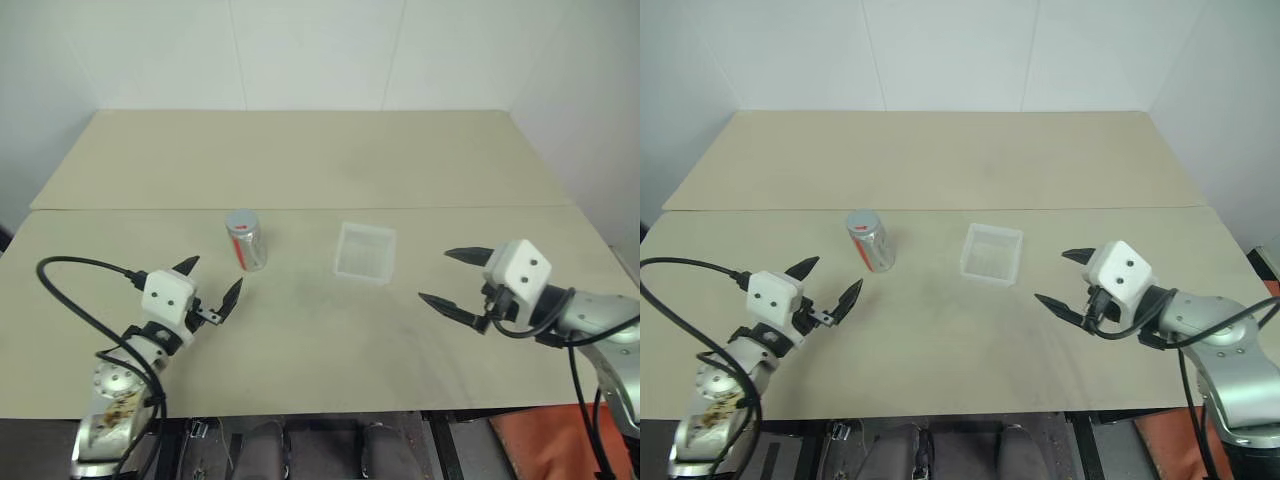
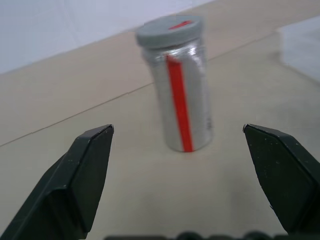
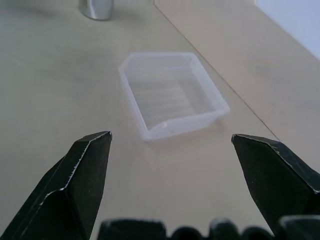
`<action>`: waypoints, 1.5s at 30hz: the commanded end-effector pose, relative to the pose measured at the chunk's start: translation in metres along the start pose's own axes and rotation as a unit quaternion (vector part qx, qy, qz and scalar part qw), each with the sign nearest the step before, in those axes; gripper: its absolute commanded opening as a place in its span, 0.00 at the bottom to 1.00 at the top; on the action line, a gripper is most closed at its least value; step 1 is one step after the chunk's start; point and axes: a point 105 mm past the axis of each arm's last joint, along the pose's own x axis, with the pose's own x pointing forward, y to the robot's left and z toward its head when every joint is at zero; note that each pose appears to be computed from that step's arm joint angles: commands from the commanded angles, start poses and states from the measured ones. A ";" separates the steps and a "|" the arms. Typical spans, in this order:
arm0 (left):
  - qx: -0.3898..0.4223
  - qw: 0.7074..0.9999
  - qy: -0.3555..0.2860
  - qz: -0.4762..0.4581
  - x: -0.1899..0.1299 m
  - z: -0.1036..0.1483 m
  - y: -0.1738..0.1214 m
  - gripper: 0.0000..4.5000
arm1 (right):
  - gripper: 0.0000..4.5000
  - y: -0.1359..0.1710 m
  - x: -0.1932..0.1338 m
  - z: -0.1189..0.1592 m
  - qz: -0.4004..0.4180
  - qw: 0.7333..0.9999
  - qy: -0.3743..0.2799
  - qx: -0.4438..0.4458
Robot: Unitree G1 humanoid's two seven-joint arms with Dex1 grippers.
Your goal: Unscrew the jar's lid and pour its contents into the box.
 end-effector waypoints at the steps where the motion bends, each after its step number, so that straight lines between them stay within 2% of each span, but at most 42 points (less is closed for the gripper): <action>1: 0.017 1.000 -0.019 0.017 0.004 0.004 0.001 1.00 | 0.99 -0.002 0.005 0.012 -0.011 1.000 -0.018 -0.016; 13: -0.005 0.998 -0.046 0.038 0.032 -0.002 -0.014 1.00 | 0.99 0.006 0.024 0.020 -0.014 0.999 -0.041 -0.005; 29: -0.025 0.996 -0.068 0.058 0.072 0.002 -0.020 1.00 | 0.99 0.004 0.024 0.021 -0.035 0.999 -0.038 -0.006; 37: -0.045 0.995 -0.070 0.063 0.079 0.000 -0.021 1.00 | 0.99 0.006 0.025 0.021 -0.037 0.999 -0.038 -0.005; 38: -0.046 0.995 -0.071 0.061 0.079 0.001 -0.022 0.91 | 1.00 0.007 0.025 0.021 -0.037 0.999 -0.039 -0.004; 39: -0.047 0.995 -0.069 0.060 0.080 0.000 -0.022 0.87 | 1.00 0.007 0.025 0.021 -0.038 0.999 -0.038 -0.004; 45: -0.042 0.995 -0.066 0.060 0.081 -0.003 -0.025 0.45 | 1.00 0.007 0.025 0.020 -0.040 0.999 -0.037 -0.004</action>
